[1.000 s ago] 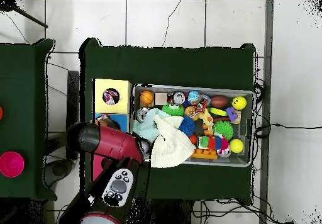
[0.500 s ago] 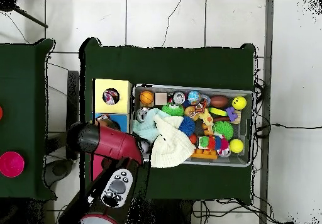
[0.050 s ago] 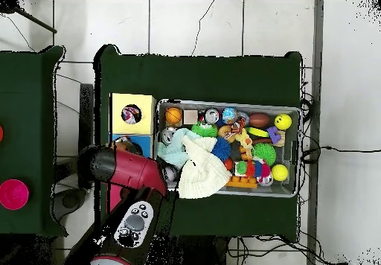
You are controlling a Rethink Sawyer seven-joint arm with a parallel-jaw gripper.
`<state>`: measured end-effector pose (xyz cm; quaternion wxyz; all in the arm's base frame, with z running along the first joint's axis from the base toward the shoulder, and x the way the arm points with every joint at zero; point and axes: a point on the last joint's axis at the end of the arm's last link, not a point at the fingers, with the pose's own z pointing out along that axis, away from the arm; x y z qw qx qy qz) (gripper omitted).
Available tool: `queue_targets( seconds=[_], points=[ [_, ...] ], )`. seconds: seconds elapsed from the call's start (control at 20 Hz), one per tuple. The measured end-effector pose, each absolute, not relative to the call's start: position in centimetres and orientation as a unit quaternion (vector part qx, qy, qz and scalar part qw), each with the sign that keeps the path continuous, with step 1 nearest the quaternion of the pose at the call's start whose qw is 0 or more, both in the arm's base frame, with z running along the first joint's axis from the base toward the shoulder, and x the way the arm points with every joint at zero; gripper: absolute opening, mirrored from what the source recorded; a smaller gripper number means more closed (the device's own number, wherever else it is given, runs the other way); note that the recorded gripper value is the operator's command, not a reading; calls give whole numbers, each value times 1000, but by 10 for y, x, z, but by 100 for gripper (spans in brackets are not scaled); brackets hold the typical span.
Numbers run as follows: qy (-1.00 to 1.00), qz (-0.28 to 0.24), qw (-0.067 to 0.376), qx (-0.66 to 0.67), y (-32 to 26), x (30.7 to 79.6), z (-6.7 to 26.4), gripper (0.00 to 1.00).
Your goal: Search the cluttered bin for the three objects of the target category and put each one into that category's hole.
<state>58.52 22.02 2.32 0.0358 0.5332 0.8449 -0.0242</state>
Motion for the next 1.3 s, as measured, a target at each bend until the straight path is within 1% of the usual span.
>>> queue_targets(
  seconds=[0.4,0.6,0.85,0.9,1.0,1.05,1.15,1.2,1.3],
  points=[
    [844,-23,34,534,219,589,23,0],
    [843,-24,20,536,218,590,24,0],
    [844,-33,-24,534,214,593,36,0],
    [844,-36,-34,534,211,594,41,0],
    [840,-51,-70,535,193,595,60,0],
    [838,-55,-81,536,187,596,67,0],
    [835,-62,-99,538,175,599,81,0],
    [832,-65,-112,539,168,602,94,0],
    [831,-69,-119,540,159,607,109,0]
  ],
)
